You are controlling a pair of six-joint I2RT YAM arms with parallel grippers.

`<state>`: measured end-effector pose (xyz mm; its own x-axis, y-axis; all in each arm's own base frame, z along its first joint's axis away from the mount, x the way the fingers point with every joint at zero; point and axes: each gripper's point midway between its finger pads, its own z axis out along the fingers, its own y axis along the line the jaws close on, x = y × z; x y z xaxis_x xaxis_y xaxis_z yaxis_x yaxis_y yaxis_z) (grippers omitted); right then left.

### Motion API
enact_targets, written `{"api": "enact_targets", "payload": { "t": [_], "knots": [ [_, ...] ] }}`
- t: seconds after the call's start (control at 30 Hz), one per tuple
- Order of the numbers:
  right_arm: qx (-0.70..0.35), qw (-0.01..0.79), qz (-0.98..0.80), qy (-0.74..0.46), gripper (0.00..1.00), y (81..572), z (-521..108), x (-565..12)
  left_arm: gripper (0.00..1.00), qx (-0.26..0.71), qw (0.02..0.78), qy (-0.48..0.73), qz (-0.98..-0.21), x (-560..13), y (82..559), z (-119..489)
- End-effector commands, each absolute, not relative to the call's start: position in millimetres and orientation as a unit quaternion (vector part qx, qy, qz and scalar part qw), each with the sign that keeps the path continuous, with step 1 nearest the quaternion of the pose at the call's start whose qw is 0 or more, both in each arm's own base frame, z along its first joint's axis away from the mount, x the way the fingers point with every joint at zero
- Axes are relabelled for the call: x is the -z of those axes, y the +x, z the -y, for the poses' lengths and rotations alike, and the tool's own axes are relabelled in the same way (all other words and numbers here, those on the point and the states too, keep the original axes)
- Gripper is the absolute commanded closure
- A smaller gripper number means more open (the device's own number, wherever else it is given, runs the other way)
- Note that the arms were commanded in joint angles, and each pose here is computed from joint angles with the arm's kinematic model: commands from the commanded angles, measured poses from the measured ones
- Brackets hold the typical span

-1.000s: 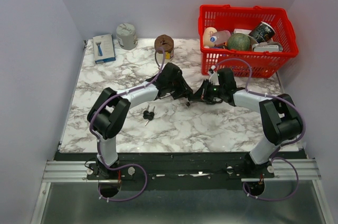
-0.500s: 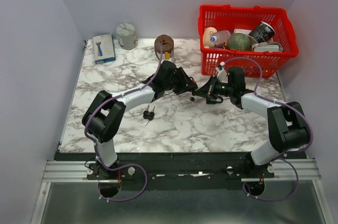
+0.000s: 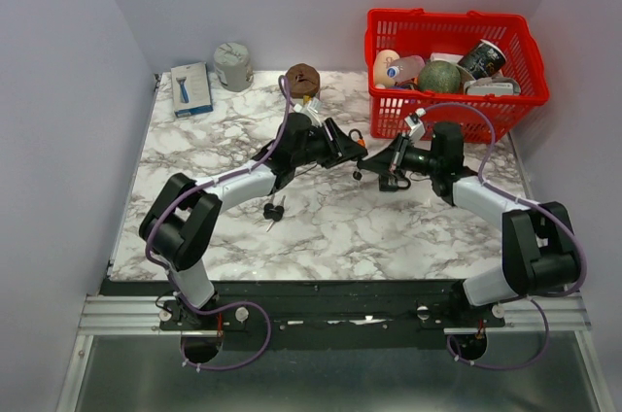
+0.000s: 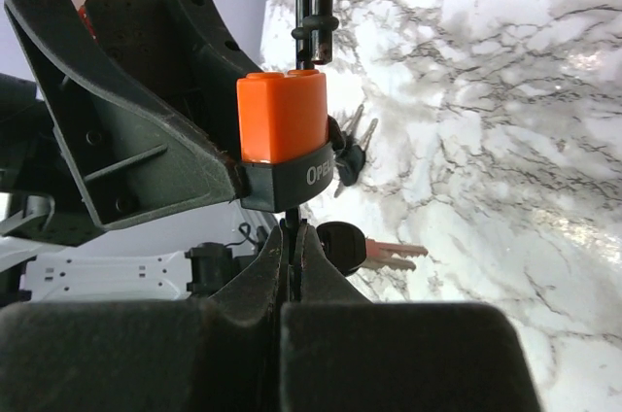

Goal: Unlock with the key

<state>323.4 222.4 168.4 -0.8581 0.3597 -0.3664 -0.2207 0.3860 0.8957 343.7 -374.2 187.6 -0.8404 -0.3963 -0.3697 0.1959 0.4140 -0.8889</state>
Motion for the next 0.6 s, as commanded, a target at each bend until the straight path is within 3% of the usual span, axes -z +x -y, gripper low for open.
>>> {"api": "enact_targets", "payload": {
  "t": [0.0, 0.27, 0.33, 0.57],
  "knots": [
    [-0.546, 0.350, -0.759, 0.058, 0.99, 354.1, -204.0, -199.9, 1.00, 0.601, 0.236, 0.029, -0.763, -223.0, 294.7, 387.6],
    [-0.513, 0.363, -0.777, 0.034, 0.99, 352.0, -198.9, -195.0, 1.00, 0.568, 0.250, 0.009, -0.784, -216.4, 306.0, 382.7],
    [-0.501, 0.355, -0.788, 0.037, 0.94, 348.0, -195.8, -187.7, 1.00, 0.551, 0.266, -0.011, -0.791, -213.7, 316.1, 378.3],
    [-0.459, 0.364, -0.810, 0.014, 0.48, 322.3, -184.2, -179.1, 1.00, 0.515, 0.282, -0.017, -0.809, -202.0, 331.2, 366.9]
  ]
}}
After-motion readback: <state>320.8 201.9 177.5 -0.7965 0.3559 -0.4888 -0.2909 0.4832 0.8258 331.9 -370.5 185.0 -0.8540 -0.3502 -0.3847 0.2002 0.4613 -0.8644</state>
